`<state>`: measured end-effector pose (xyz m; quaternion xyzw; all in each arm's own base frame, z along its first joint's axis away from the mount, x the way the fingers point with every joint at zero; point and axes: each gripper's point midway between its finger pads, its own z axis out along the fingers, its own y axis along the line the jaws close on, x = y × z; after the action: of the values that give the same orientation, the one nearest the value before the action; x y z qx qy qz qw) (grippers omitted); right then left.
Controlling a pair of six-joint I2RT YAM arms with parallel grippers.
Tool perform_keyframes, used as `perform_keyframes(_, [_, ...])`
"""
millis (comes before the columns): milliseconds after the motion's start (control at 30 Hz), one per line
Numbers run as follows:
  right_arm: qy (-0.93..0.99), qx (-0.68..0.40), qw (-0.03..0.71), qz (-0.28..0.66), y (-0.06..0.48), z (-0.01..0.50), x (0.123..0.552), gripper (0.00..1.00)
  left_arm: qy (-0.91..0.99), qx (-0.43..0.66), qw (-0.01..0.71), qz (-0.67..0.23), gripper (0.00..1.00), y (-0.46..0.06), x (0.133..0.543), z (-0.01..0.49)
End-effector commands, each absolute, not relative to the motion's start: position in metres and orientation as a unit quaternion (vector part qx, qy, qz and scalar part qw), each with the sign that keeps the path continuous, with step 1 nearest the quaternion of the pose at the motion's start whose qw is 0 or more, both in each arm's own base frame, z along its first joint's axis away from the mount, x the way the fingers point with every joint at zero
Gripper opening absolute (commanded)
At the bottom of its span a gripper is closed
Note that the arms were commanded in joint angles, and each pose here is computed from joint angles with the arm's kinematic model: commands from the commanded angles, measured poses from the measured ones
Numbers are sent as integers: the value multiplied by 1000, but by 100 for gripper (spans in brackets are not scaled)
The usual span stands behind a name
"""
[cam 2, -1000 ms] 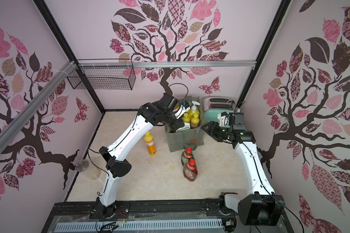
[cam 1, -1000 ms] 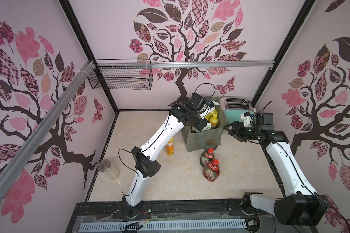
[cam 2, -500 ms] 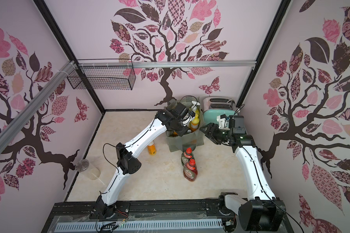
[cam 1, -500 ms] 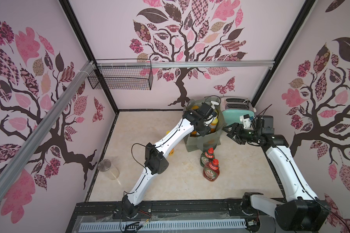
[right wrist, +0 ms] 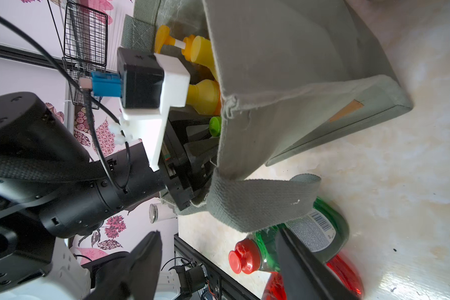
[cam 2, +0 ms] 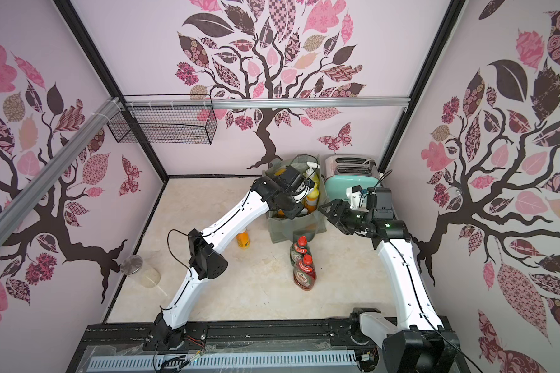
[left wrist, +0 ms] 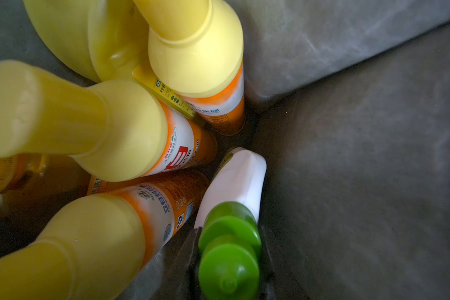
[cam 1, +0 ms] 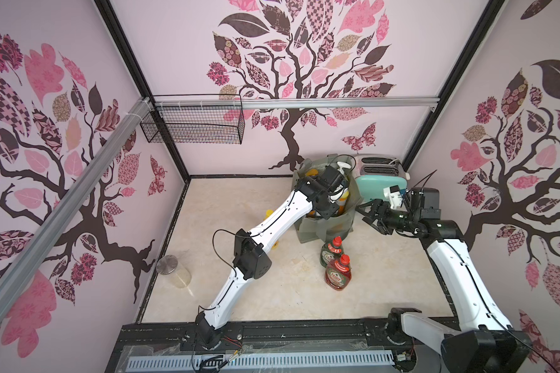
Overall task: Pack dish soap into the shopping bag
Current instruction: Place the bottle of dish soap in the shopping bag.
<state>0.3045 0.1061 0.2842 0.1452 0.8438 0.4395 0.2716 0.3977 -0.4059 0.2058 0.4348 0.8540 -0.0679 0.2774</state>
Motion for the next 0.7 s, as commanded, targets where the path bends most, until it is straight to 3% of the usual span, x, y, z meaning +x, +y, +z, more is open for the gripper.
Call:
perform_keyframes(0, [842, 141, 266, 448, 110, 285, 300, 75, 843, 429, 313, -89, 29, -422, 403, 222])
perform_keyframes(367, [843, 143, 261, 448, 111, 281, 300, 77, 840, 425, 324, -91, 62, -420, 403, 234])
perform_keyframes(667, [844, 142, 263, 446, 110, 281, 300, 78, 830, 410, 369, -89, 69, -415, 409, 271])
